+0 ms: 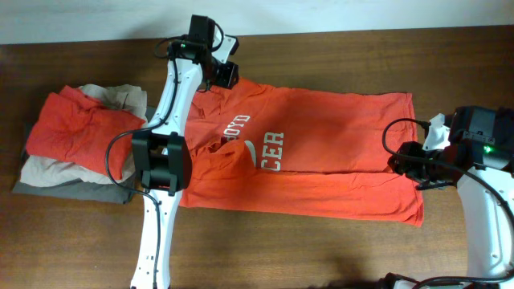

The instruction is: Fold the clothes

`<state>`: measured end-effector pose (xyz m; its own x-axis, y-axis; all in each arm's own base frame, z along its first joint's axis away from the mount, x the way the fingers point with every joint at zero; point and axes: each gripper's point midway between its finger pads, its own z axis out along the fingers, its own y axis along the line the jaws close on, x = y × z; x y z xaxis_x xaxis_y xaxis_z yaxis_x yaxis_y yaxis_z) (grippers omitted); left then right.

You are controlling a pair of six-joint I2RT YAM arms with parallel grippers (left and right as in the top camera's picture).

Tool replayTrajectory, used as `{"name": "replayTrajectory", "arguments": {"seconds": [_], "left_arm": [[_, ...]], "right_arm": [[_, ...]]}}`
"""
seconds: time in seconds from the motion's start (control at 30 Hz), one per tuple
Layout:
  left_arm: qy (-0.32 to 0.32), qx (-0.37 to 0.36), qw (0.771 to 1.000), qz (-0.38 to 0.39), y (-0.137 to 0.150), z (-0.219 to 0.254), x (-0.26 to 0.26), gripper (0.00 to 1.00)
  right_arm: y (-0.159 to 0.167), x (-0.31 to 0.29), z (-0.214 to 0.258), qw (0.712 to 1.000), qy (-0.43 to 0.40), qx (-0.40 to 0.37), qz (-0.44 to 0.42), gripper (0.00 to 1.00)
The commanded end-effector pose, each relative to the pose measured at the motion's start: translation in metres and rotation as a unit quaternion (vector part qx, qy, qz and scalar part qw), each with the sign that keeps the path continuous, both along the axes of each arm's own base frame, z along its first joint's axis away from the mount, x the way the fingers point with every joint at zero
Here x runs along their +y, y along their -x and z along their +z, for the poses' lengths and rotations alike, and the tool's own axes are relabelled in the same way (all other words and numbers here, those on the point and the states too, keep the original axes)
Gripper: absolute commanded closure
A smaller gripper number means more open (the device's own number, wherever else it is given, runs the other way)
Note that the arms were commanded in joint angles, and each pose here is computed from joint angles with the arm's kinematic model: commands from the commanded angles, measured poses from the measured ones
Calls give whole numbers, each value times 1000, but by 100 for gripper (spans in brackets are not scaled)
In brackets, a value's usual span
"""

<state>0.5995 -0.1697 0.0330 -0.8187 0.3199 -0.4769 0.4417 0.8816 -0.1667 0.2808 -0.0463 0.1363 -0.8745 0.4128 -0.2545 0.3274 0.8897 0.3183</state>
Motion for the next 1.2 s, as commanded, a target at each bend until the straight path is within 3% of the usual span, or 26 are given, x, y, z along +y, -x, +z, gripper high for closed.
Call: {"name": "replayTrajectory", "arguments": {"seconds": [0.0,0.13,0.3,0.4,0.53,0.8,1.17], "left_arm": [[-20,-8,1000,0,-6,-10,10,50],[-22,1,1000,0,-4,-20,11,51],[-16,1,1000,-2,-3,-16,9,67],[-4,0,1000,-8,-3,-9,4,83],[-2,-14,1000,-8,-5,15,4,92],[0,-23,1000,-10,9,66,4,93],[-30,122,992,-31,84,48,-4,92]], "right_arm": [[-1,-3,6,1000,9,-9,0,49],[0,-3,5,1000,8,-6,0,49],[1,-3,5,1000,7,-4,0,49],[1,-3,5,1000,7,-4,0,49],[1,-2,5,1000,7,-4,0,49],[1,-2,5,1000,7,-4,0,49],[1,-3,5,1000,8,-5,0,49]]}}
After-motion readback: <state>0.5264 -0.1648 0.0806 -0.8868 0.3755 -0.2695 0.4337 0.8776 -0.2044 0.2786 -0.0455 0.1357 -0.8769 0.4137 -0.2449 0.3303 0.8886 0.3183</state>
